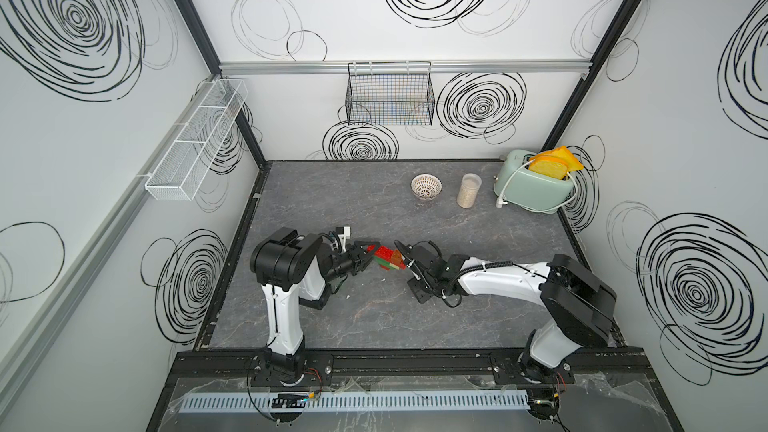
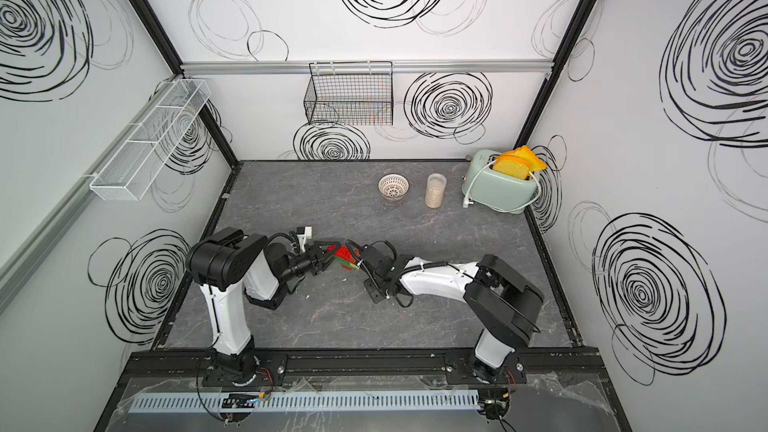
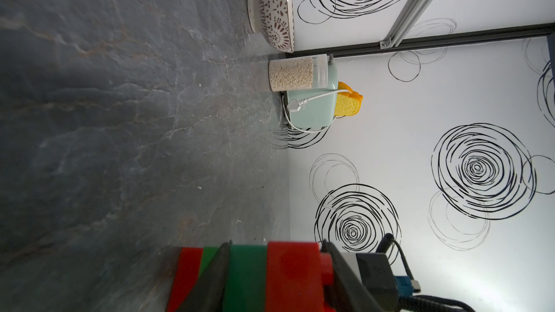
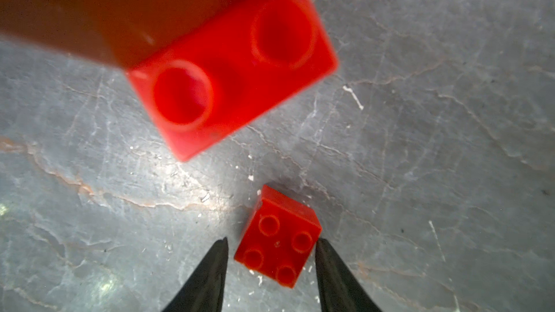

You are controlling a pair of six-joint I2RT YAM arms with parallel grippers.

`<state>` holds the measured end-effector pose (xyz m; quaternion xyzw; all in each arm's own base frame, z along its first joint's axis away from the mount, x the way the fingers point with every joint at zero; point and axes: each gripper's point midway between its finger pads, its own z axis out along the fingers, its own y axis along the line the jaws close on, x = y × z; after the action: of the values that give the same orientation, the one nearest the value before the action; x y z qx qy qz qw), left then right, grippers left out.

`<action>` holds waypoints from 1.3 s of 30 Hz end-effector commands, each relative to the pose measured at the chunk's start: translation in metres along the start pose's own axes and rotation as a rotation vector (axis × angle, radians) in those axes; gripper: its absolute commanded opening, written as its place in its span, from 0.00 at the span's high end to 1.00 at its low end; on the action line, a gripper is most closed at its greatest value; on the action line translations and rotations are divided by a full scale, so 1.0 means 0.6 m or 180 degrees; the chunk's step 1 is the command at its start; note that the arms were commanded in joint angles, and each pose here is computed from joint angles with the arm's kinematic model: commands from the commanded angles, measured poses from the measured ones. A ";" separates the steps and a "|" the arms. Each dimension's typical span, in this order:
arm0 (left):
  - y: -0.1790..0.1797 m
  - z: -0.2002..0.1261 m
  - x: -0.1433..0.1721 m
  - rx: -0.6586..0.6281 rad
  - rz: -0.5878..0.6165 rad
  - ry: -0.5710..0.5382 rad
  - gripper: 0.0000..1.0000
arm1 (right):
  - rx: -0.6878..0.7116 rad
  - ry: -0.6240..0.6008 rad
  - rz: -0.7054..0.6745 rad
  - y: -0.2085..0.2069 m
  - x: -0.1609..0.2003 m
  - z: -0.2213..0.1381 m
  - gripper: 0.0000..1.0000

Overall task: Assemble a heart with lego
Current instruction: Pick up the lego brick from the center of the board, then assemble the lego brick with the lego brick.

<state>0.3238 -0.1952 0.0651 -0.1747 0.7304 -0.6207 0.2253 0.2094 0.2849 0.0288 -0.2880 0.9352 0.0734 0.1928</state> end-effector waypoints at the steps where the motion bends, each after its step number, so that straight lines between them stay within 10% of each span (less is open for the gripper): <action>1: -0.047 -0.010 -0.013 0.0358 0.0382 -0.0179 0.79 | 0.0015 -0.0016 0.0083 -0.003 0.000 0.010 0.51; 17: -0.042 -0.005 -0.008 0.0344 0.0386 -0.0137 0.79 | 0.0093 -0.0098 0.0058 -0.015 -0.011 -0.001 0.70; 32: -0.050 0.031 0.056 0.0369 0.0335 0.0109 0.76 | 0.0280 -0.0466 0.0106 -0.157 -0.063 -0.151 0.74; 39: -0.056 0.043 0.069 0.0395 0.0265 0.0136 0.57 | 0.0139 -0.0736 -0.0175 -0.158 -0.133 -0.189 0.73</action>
<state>0.3021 -0.2457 0.0649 -0.1469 0.7371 -0.6305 0.1940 0.2850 0.2097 0.1491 -0.2587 0.9138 0.0717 0.3047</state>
